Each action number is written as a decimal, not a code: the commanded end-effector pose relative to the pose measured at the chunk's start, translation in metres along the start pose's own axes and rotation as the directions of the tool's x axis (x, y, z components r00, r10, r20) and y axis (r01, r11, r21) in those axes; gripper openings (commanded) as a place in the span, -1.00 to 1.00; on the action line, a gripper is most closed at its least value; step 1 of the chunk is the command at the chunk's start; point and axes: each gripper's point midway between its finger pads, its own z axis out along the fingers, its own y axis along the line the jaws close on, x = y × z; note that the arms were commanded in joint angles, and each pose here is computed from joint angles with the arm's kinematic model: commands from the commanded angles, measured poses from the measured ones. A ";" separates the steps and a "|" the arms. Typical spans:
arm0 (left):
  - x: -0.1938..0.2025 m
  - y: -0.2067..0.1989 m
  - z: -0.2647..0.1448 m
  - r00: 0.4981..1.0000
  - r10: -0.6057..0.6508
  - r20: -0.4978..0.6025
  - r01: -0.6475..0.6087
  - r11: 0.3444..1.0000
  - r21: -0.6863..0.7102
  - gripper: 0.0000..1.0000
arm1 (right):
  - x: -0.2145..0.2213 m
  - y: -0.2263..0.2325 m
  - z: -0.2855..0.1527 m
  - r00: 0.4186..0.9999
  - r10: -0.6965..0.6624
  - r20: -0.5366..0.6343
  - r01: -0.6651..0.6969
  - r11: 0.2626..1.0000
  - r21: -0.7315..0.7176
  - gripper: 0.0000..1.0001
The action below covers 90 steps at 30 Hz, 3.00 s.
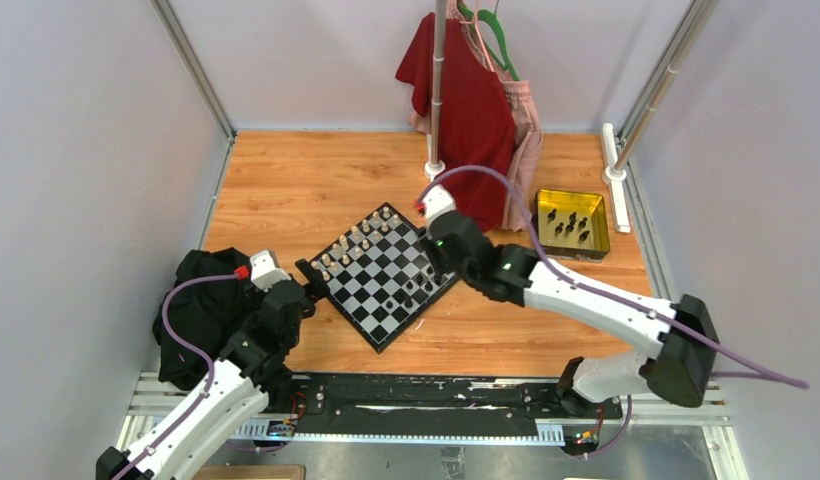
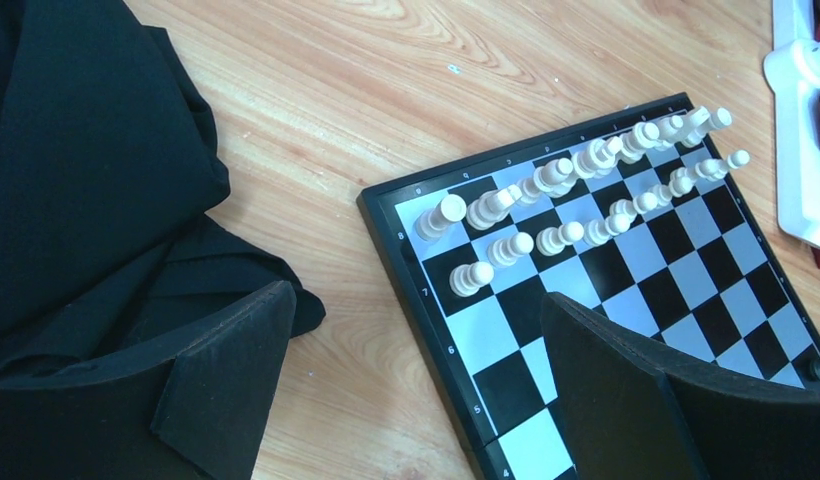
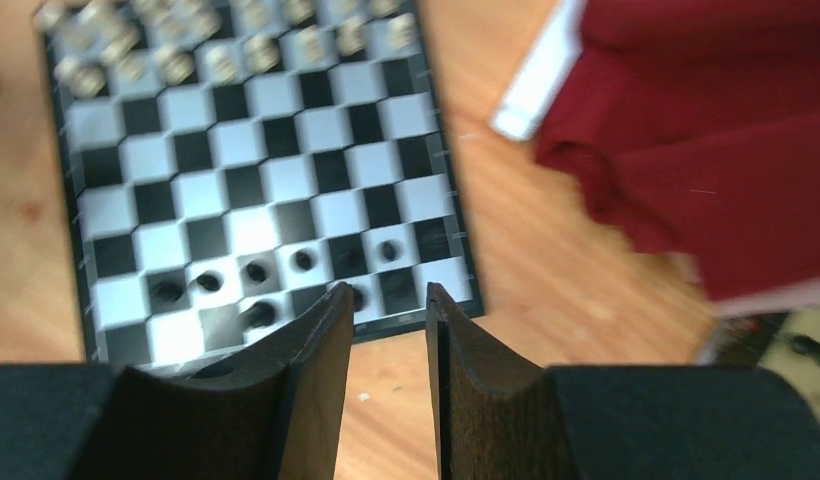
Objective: Set up the chess pieces on the board
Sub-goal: Pick up the chess piece from the storage box.
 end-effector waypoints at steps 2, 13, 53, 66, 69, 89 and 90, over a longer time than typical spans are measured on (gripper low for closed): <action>-0.006 -0.003 -0.001 1.000 -0.014 0.025 0.014 1.000 0.011 1.00 | -0.014 -0.095 -0.024 0.989 0.111 0.097 -0.132 0.959 0.249 -0.26; -0.005 -0.004 -0.001 1.000 -0.006 0.018 0.006 1.000 0.019 1.00 | 0.049 -0.248 -0.045 0.900 0.379 0.216 -0.434 0.723 0.537 -0.22; 0.000 -0.008 0.005 1.000 0.028 -0.011 -0.028 1.000 0.008 1.00 | 0.146 -0.390 0.074 0.707 0.697 0.119 -0.613 0.522 0.593 -0.15; 0.000 -0.008 0.004 0.999 0.029 -0.013 -0.029 1.000 0.010 1.00 | 0.157 -0.385 0.080 0.694 0.715 0.085 -0.613 0.525 0.590 -0.30; 0.000 -0.008 0.004 1.000 0.028 -0.011 -0.028 1.000 0.011 1.00 | 0.158 -0.384 0.080 0.691 0.719 0.081 -0.615 0.524 0.589 -0.35; 0.000 -0.008 0.004 0.999 0.030 -0.012 -0.030 0.999 0.013 1.00 | 0.144 -0.385 0.067 0.700 0.708 0.099 -0.618 0.531 0.580 -1.00; 0.000 -0.009 0.004 1.000 0.028 -0.010 -0.028 1.000 0.015 1.00 | 0.141 -0.385 0.065 0.702 0.705 0.105 -0.620 0.531 0.578 -1.00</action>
